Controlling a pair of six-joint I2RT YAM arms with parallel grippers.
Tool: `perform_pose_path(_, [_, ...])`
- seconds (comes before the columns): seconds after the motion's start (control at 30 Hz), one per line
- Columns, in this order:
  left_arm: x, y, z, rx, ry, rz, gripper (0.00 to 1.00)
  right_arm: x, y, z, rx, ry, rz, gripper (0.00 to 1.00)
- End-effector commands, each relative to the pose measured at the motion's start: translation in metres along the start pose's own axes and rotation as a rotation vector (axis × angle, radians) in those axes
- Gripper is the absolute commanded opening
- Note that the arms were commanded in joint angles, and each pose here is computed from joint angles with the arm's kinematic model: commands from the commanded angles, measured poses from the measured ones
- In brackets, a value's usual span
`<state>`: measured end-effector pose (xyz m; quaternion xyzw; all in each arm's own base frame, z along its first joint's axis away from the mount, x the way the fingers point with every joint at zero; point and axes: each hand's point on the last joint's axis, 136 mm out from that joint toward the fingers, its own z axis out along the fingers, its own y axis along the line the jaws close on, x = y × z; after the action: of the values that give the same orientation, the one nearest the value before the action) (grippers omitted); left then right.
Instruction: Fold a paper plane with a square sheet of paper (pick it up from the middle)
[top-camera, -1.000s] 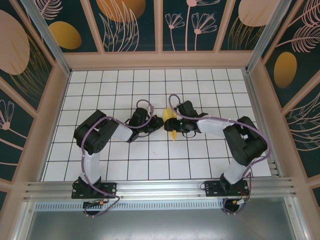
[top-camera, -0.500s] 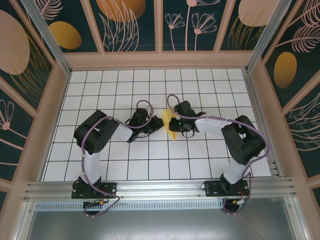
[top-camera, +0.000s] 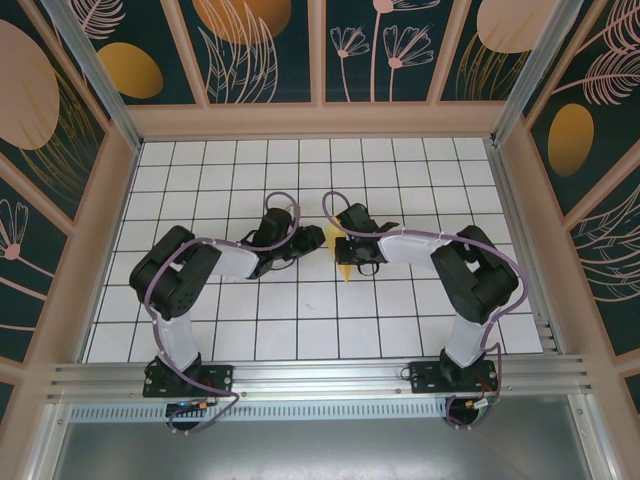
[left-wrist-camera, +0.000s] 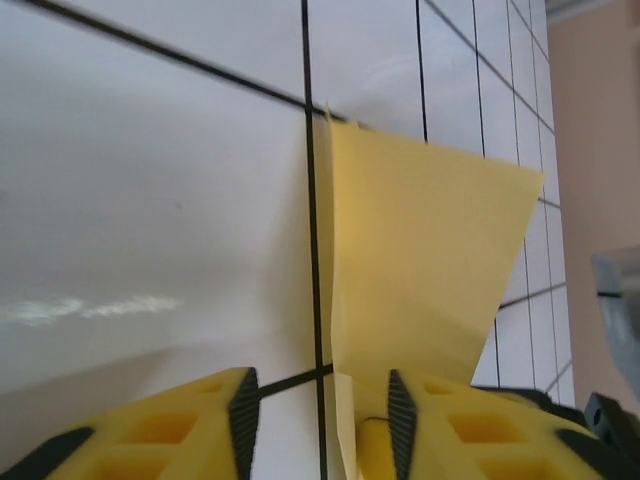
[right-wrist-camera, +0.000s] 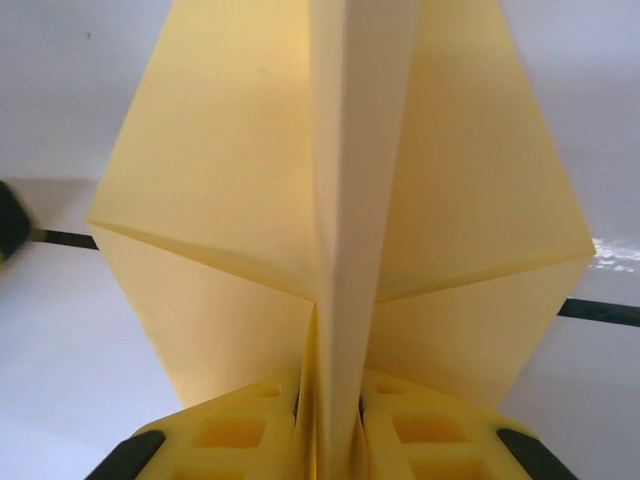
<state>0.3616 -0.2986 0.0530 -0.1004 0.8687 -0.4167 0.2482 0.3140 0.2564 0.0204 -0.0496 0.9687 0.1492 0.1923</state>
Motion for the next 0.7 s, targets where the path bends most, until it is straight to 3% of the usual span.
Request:
perform_pose_path(0.0, [-0.020, 0.014, -0.020, -0.106, -0.079, 0.026, 0.45, -0.004, -0.003, 0.000, 0.056, -0.007, 0.010, 0.13])
perform_pose_path(0.17, [-0.039, 0.033, -0.048, -0.269, -0.172, 0.053, 0.66, -0.015, -0.005, -0.004, 0.097, -0.034, 0.016, 0.05])
perform_pose_path(0.37, [-0.056, 0.054, -0.083, -0.450, -0.280, 0.089, 0.91, -0.051, -0.007, -0.009, 0.133, -0.099, 0.014, 0.04])
perform_pose_path(0.5, [-0.062, 0.062, -0.104, -0.512, -0.340, 0.098, 0.98, -0.075, -0.016, -0.001, 0.148, -0.107, 0.030, 0.04])
perform_pose_path(0.67, [-0.063, 0.067, -0.116, -0.542, -0.364, 0.107, 0.99, -0.101, -0.031, 0.012, 0.200, -0.107, 0.023, 0.05])
